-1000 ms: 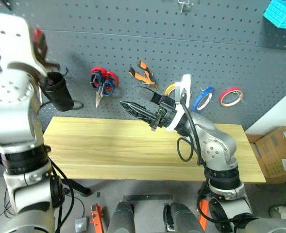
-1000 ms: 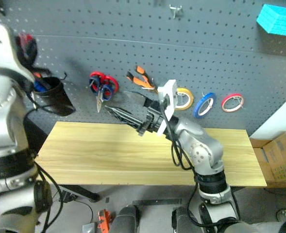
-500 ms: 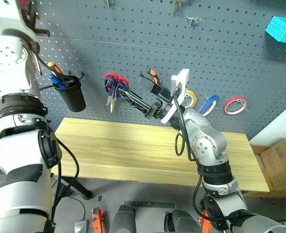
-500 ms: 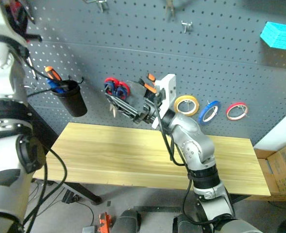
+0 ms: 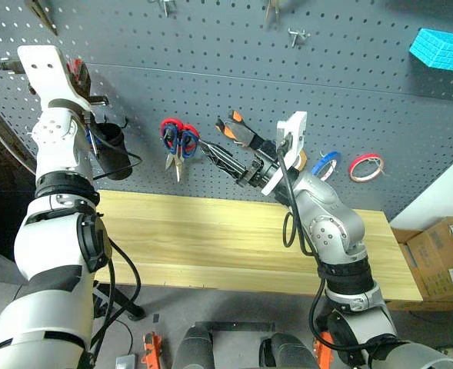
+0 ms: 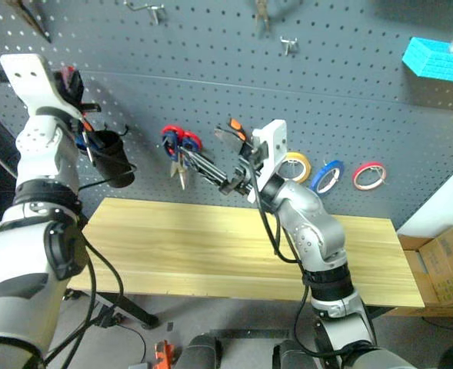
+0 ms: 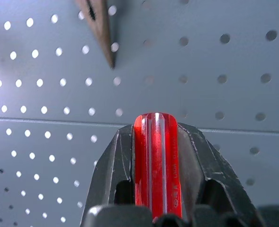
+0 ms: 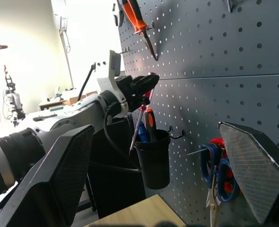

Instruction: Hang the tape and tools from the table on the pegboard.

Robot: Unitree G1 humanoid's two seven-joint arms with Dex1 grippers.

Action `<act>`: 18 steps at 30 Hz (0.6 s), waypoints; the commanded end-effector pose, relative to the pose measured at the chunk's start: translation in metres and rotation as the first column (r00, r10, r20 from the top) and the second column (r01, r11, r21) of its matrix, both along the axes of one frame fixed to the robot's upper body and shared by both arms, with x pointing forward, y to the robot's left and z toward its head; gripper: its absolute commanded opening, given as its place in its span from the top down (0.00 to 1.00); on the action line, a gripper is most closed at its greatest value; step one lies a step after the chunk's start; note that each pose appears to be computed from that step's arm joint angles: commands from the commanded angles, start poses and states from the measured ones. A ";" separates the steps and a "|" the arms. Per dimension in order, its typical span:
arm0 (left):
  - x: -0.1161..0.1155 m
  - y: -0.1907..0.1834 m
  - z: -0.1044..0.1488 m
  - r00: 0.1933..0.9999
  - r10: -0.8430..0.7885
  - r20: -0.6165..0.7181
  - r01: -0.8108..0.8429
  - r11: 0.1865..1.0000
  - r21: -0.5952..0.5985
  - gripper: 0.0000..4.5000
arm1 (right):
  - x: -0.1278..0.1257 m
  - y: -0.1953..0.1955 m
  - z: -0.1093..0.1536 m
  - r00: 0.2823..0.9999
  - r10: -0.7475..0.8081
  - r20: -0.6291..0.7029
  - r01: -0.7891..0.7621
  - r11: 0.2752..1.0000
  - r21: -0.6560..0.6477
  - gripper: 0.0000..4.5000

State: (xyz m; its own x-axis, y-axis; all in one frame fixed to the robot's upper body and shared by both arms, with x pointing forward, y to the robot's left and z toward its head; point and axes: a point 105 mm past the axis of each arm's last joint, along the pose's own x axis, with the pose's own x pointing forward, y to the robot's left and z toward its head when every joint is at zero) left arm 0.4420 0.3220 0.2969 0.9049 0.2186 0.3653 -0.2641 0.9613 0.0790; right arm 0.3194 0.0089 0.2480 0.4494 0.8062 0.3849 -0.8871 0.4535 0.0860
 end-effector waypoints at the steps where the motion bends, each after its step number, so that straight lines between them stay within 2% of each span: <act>1: -0.008 0.003 0.030 0.995 0.008 0.096 -0.008 1.000 0.004 0.81 | -0.006 -0.003 0.015 0.998 -0.007 0.066 0.005 1.000 0.025 0.00; 5: -0.014 0.004 0.061 0.988 0.000 0.156 -0.003 1.000 0.017 0.81 | -0.004 0.000 0.016 0.997 0.004 0.071 -0.005 1.000 0.022 0.00; 9: -0.018 0.006 0.076 0.983 0.009 0.183 -0.014 1.000 0.027 0.81 | -0.004 0.003 0.017 0.997 0.013 0.077 -0.015 1.000 0.025 0.00; 14: -0.017 0.008 0.071 0.984 0.016 0.175 -0.021 0.999 0.030 0.81 | -0.003 0.004 0.014 0.997 0.017 0.074 -0.019 1.000 0.022 0.00; 18: -0.016 0.012 0.053 0.989 0.022 0.147 -0.027 0.999 0.026 0.81 | -0.002 0.002 0.014 0.998 0.007 0.070 -0.009 1.000 0.028 0.00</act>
